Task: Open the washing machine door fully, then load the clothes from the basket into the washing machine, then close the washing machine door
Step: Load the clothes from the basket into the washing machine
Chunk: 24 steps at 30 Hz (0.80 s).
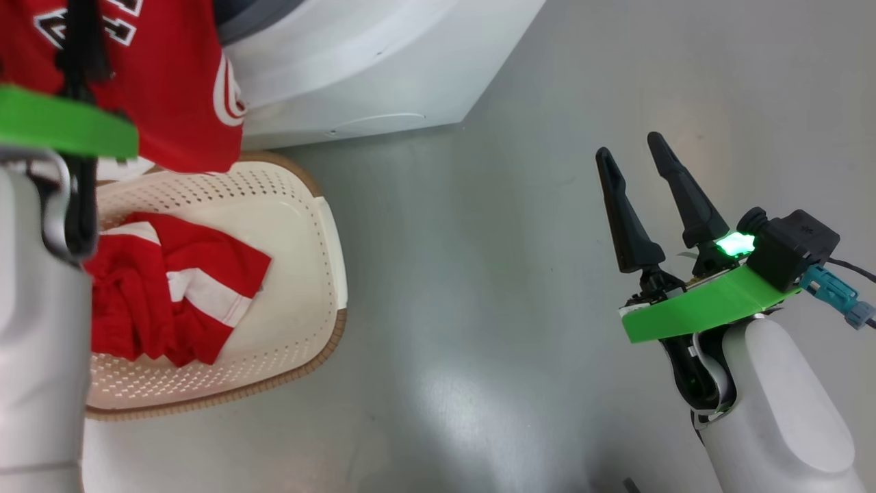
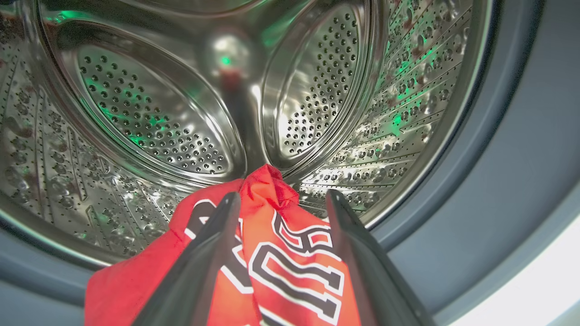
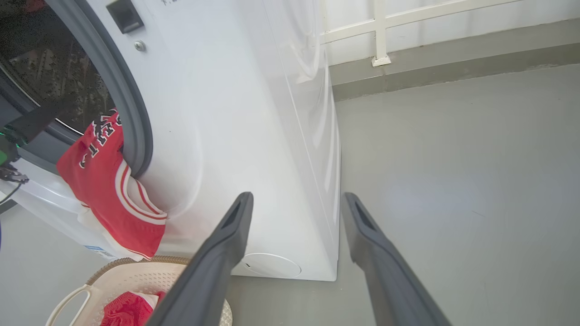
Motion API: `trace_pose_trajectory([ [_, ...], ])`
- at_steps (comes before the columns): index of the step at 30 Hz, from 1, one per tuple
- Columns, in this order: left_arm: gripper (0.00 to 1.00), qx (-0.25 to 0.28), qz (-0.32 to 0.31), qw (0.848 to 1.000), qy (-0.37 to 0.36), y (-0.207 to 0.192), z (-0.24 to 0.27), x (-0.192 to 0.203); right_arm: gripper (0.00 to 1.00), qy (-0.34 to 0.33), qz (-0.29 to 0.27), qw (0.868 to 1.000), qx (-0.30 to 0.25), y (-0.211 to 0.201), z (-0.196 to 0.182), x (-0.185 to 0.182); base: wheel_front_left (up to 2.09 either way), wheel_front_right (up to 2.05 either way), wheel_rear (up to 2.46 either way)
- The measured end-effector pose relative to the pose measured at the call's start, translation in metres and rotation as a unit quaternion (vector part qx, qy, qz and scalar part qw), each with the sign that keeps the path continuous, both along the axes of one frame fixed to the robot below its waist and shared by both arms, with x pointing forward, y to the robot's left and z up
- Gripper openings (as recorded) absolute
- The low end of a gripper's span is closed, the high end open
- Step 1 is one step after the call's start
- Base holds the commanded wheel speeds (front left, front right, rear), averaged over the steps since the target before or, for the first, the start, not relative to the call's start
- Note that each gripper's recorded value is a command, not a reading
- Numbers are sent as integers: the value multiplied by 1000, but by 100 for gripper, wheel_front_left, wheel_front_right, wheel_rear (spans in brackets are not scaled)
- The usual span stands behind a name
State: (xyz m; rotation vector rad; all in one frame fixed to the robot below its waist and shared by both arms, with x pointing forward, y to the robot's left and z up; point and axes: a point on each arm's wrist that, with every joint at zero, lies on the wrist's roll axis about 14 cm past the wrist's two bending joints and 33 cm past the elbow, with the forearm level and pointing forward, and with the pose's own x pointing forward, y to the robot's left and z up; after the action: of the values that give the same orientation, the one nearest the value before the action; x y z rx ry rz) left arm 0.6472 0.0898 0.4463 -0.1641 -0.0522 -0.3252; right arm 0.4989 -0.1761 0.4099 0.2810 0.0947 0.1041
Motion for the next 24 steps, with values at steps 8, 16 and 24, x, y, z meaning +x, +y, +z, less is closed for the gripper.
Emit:
trace_pose_trajectory([
  [8,100,-4,15,1000,4,19,-8,-47,100,-11,7,1000,0,3,8,2,0,0,0],
  [16,100,-8,34,999,31,32,-31,-84,100,-11,7,1000,0,3,7,4,0,0,0],
  [24,100,-9,47,997,61,37,-48,-116,100,-14,3,1000,1,0,8,5,0,0,0],
])
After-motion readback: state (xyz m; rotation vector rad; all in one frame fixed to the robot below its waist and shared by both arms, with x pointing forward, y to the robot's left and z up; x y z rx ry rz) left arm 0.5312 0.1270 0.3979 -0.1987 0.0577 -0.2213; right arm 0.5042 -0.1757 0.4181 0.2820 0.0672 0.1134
